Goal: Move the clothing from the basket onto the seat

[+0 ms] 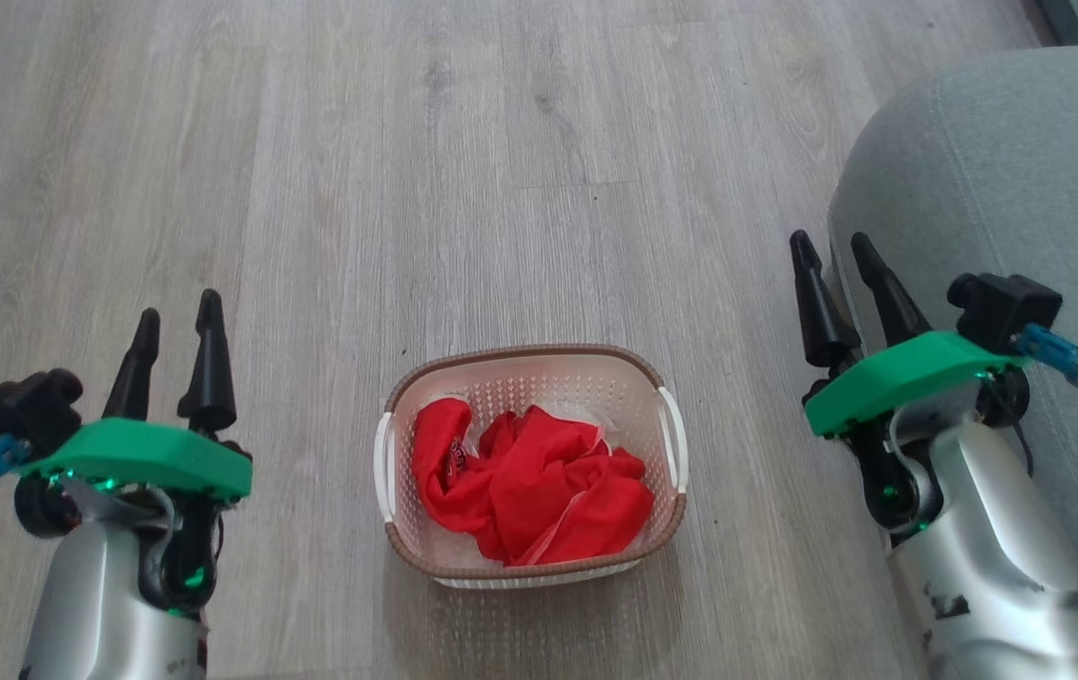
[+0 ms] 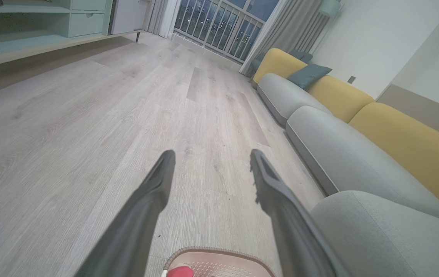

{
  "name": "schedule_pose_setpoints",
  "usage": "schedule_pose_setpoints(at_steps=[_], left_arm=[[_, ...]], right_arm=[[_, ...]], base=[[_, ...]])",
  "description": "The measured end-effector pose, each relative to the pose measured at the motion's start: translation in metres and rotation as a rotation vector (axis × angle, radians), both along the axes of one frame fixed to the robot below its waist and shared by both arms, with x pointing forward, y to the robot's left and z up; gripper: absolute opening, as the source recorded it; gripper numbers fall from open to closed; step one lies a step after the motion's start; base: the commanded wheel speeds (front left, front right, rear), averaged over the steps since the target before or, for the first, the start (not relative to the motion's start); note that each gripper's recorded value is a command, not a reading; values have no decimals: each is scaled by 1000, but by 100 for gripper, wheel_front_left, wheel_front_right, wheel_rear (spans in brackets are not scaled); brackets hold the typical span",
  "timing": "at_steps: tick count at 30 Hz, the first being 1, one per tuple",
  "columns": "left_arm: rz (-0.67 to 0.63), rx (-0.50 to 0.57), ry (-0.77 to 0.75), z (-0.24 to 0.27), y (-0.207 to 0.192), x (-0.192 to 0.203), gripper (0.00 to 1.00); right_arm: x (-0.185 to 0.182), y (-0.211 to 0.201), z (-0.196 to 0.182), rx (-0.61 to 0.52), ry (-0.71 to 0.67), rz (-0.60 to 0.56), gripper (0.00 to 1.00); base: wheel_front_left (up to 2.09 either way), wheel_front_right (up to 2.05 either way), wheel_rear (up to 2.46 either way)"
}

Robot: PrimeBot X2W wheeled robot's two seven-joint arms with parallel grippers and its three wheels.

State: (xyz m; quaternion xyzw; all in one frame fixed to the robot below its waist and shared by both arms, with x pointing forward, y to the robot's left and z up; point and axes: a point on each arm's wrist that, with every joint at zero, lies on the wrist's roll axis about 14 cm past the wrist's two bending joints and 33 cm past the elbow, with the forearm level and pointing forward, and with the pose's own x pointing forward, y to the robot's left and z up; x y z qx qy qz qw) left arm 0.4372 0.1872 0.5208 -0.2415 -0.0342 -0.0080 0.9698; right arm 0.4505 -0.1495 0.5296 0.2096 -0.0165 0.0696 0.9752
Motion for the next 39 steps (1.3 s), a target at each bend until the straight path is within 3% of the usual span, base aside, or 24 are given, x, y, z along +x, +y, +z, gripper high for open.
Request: schedule_pose_setpoints(at_steps=[30,39], left_arm=[[-45,342,-61,9,-16,25,100],[-49,358,-63,9,-18,29,100]], right_arm=[[27,-8,16,-397,-100,0,100],[31,-20,17,-421,-101,-29,100]], base=[[0,0,0],[0,0,0]])
